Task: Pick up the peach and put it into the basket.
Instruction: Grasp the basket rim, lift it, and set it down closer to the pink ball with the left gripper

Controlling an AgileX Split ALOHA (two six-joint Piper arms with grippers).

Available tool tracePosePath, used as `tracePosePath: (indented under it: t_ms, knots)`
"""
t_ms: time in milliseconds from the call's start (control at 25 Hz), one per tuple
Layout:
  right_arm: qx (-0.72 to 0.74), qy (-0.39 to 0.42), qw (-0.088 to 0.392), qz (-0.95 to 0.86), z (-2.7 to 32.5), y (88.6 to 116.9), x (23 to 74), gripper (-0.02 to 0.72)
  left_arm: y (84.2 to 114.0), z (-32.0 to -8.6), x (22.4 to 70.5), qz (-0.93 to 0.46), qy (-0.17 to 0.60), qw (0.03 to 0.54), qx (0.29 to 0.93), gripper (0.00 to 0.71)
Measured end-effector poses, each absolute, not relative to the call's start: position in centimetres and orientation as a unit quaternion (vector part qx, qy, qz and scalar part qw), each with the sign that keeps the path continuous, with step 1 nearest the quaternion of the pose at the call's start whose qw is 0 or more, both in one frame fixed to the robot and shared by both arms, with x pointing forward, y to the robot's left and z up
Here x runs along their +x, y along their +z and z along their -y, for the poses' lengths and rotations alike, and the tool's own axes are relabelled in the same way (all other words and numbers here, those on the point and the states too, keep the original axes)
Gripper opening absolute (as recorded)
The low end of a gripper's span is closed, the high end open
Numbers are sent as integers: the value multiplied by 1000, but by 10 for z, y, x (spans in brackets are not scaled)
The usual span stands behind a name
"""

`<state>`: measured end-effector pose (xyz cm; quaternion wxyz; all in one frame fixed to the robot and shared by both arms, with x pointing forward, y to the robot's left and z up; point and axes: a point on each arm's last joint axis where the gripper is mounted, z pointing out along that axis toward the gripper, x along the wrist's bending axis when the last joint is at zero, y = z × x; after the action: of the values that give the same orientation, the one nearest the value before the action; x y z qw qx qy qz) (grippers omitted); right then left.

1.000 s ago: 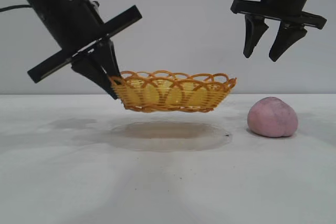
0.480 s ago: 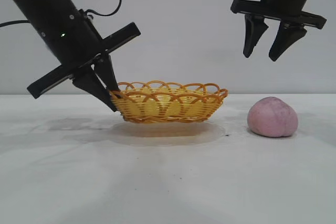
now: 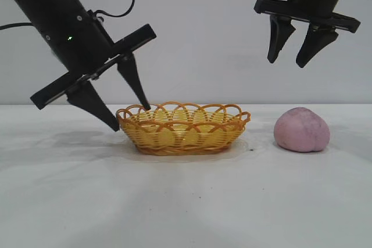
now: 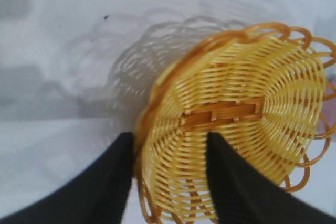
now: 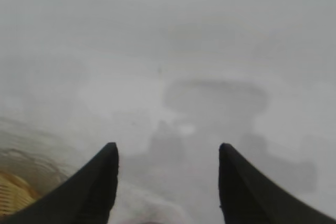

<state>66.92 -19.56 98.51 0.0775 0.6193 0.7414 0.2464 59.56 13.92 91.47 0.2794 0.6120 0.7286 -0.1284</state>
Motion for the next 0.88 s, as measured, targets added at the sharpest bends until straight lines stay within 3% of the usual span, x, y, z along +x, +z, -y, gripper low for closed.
tracePosePath:
  t_ms: [120,360,480,640,760,880]
  knots:
    - [619,246,77,-742,196,985,669,360,914,-141,591,-711,-130,259,641,561]
    - [619,244,75,-742,196,985,669,360,949,-149,594,-626,-51,237,741,550]
    - [619,244,75,-742,196,985,669,360,972,-157,601,-583,-5,188,790,550]
    - [620,242,72,-743,196,985,668,360,988,-175,605,-547,50,85,831,550]
    - [620,242,72,-743,196,985,668,360,993,-193,606,-543,75,23,836,550]
    - [620,241,72,-743,196,984,668,360,993,-220,609,-574,68,-2,816,550]
